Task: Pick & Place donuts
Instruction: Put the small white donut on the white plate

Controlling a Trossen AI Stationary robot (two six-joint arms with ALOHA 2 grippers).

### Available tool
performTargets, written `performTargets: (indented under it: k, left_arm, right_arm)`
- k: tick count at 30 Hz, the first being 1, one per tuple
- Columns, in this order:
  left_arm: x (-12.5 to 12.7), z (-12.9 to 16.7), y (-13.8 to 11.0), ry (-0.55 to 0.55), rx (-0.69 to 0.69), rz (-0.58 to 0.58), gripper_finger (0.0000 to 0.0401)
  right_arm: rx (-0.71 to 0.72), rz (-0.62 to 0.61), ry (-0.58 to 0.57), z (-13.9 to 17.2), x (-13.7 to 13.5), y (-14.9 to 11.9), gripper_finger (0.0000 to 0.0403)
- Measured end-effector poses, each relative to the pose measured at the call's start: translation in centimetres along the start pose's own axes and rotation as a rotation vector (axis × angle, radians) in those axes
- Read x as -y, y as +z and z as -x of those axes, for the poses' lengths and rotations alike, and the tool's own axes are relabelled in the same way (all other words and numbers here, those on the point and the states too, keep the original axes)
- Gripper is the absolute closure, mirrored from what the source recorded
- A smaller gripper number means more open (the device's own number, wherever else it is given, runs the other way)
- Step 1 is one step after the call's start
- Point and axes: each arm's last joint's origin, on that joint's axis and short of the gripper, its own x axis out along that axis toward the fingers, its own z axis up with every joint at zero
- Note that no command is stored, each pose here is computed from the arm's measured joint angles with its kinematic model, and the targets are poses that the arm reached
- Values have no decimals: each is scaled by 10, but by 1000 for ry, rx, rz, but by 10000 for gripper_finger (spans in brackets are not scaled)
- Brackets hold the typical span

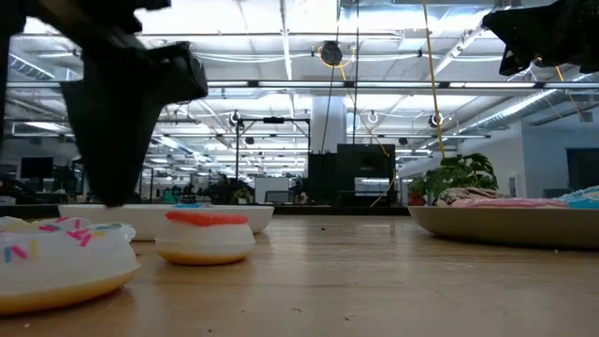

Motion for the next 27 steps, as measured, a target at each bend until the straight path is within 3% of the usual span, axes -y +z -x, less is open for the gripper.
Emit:
performTargets:
  k: [27]
  left_arm:
    - [0,-28,1,-44,-50,-69,130]
  right_arm:
    - [0,0,0,0,0,0,403]
